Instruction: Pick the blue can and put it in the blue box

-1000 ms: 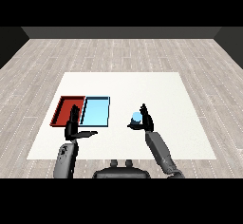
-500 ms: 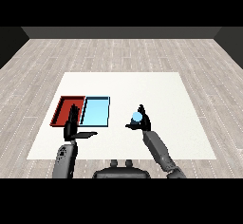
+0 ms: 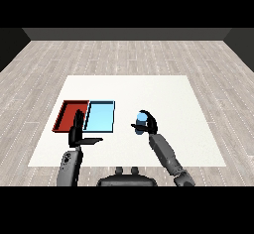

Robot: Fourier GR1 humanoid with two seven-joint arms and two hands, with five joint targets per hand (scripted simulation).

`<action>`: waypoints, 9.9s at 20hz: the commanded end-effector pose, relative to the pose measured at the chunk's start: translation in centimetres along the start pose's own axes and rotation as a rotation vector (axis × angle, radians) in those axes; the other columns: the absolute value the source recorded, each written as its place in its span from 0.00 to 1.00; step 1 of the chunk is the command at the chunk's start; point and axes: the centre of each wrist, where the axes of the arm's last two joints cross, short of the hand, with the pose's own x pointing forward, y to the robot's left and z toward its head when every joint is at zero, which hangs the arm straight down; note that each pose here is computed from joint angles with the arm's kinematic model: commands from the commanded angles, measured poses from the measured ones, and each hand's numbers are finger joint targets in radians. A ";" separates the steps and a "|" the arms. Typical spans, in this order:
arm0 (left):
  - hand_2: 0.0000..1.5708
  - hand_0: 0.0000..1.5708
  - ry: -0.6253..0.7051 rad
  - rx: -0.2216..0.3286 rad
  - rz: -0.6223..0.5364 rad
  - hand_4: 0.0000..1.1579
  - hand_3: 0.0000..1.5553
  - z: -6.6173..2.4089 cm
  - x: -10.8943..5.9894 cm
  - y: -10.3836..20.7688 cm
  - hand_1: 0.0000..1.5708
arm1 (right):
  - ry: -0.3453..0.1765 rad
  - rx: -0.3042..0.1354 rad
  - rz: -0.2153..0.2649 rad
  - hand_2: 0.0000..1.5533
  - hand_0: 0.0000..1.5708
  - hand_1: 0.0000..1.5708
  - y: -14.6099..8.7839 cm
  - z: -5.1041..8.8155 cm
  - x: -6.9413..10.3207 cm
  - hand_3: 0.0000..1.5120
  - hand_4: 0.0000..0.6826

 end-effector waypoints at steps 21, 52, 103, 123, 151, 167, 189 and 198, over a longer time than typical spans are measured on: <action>0.00 0.00 0.005 -0.088 -0.001 0.00 0.00 1.13 -0.1 -3.5 0.00 | -0.241 0.045 0.121 0.95 0.93 0.93 4.9 0.9 6.3 0.91 0.75; 0.00 0.00 0.039 -0.256 0.130 0.00 0.00 -5.00 0.4 -11.7 0.00 | -0.360 0.205 0.103 0.95 0.92 0.92 2.7 -0.1 12.3 0.92 0.84; 0.00 0.00 0.192 -0.293 0.165 0.00 0.00 -5.97 -1.7 -18.9 0.00 | -0.360 0.347 0.034 0.94 0.93 0.93 9.8 0.7 11.5 0.91 0.77; 0.99 1.00 0.260 -0.168 0.019 0.98 0.94 -7.08 -2.0 -20.5 1.00 | -0.369 0.402 0.005 0.94 0.90 0.90 10.6 0.5 12.0 0.91 0.78; 1.00 1.00 0.256 -0.104 0.012 0.99 0.96 -4.71 -3.0 -19.0 1.00 | -0.358 0.215 -0.061 0.00 0.00 0.00 6.4 0.3 13.8 0.00 0.00; 1.00 1.00 0.231 0.082 -0.177 0.97 0.95 -11.62 -3.8 -9.6 1.00 | -0.514 0.070 -0.225 0.00 0.00 0.00 -4.5 3.1 15.6 0.00 0.00; 0.53 0.57 0.914 0.241 -0.538 0.78 0.61 -9.06 -12.0 -3.7 0.57 | -0.442 -0.018 -0.182 0.00 0.00 0.00 -9.9 1.9 14.0 0.00 0.00; 0.15 0.00 0.959 0.111 -0.534 0.58 0.18 -8.35 -12.2 0.1 0.00 | -0.476 0.009 -0.194 0.00 0.00 0.00 -8.0 0.1 14.0 0.00 0.00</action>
